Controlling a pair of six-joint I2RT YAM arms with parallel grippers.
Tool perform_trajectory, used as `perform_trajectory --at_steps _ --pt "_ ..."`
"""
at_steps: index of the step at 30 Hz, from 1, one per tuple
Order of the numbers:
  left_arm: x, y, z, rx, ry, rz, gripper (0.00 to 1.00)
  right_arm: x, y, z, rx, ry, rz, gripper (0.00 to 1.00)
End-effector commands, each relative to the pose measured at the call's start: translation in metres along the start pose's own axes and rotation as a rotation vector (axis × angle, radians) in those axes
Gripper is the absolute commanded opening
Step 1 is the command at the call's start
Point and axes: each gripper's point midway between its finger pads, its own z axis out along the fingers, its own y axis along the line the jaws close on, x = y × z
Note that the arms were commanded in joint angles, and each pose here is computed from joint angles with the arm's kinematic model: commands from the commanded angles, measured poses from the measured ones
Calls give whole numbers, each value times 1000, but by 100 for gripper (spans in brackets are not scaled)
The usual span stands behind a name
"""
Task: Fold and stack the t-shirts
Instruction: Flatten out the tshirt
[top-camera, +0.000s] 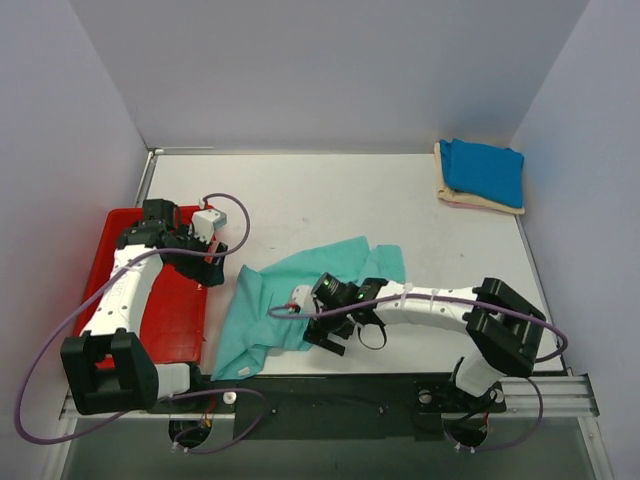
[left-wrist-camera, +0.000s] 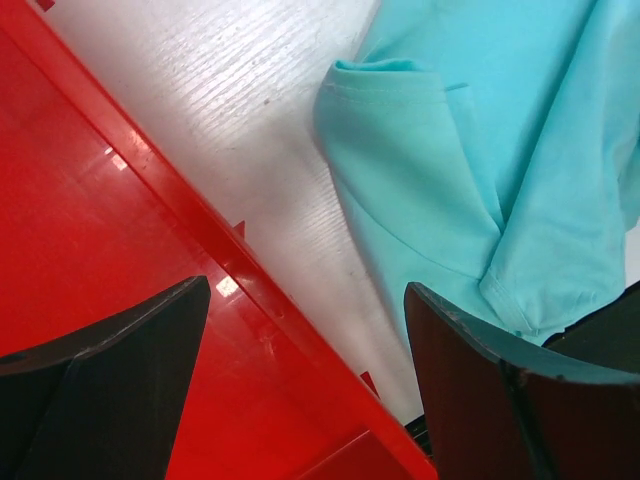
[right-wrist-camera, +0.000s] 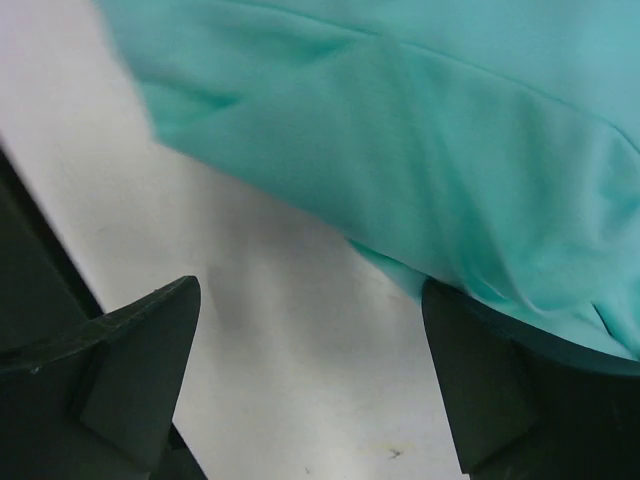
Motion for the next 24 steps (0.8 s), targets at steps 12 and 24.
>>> perform_trajectory --at_steps 12,24 --pt "-12 1 -2 1 -113 41 89 -20 69 8 -289 30 -913 83" --pt "-1 2 7 17 -98 39 89 -27 53 27 -283 202 -975 58"
